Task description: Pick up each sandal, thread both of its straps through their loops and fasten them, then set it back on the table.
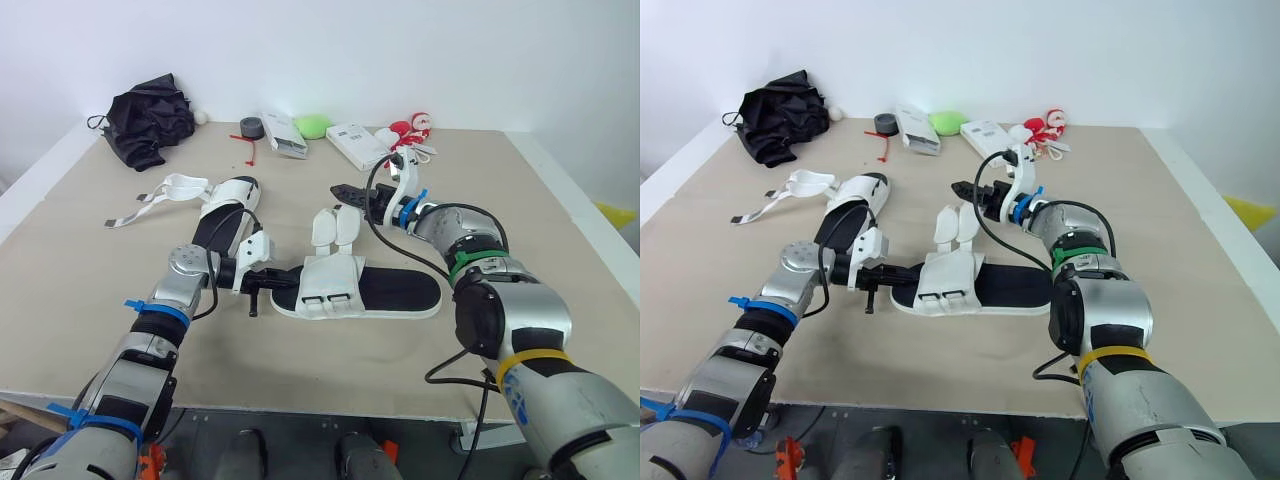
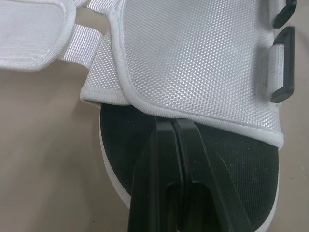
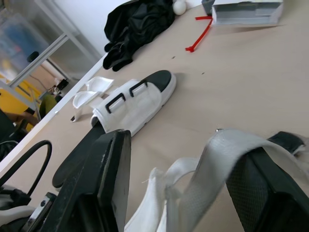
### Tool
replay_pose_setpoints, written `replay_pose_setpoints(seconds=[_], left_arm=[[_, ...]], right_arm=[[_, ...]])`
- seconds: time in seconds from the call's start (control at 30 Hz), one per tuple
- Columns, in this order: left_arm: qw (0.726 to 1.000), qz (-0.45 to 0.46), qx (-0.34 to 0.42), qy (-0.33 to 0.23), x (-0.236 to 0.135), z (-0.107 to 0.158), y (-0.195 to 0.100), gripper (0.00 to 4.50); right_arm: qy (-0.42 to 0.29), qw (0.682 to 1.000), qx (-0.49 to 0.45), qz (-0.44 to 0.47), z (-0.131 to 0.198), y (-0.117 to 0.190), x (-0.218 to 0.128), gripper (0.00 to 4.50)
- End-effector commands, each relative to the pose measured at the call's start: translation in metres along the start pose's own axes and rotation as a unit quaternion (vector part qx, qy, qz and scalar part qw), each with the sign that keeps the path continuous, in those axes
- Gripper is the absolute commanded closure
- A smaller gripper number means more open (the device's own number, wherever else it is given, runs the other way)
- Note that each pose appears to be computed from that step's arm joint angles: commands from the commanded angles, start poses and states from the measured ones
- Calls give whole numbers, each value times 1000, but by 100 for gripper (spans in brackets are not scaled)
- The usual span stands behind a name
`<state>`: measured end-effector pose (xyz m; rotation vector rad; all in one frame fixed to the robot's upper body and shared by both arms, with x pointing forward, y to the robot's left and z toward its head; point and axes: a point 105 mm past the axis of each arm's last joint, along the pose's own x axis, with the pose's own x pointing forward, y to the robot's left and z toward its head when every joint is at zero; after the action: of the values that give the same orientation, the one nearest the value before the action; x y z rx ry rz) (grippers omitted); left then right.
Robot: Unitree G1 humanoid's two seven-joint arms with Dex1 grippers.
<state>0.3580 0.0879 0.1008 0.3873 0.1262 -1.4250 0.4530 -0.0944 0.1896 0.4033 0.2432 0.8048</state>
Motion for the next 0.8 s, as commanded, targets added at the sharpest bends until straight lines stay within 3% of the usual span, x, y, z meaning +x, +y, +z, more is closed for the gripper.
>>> replay_pose_setpoints(seconds=[0.03,0.2,0.47,0.8], left_arm=[[997,-17,-55,55,8,-37,-17,450],[997,-20,-57,52,12,-38,-20,450],[997,-22,-58,52,14,-38,-20,450],[997,-24,-56,53,16,-37,-19,450]], right_arm=[[-44,999,-21,22,32,13,0,221],[-51,997,-37,39,40,18,-2,445],[-49,990,-109,81,51,34,-3,445],[22,922,-256,289,8,84,-42,445]])
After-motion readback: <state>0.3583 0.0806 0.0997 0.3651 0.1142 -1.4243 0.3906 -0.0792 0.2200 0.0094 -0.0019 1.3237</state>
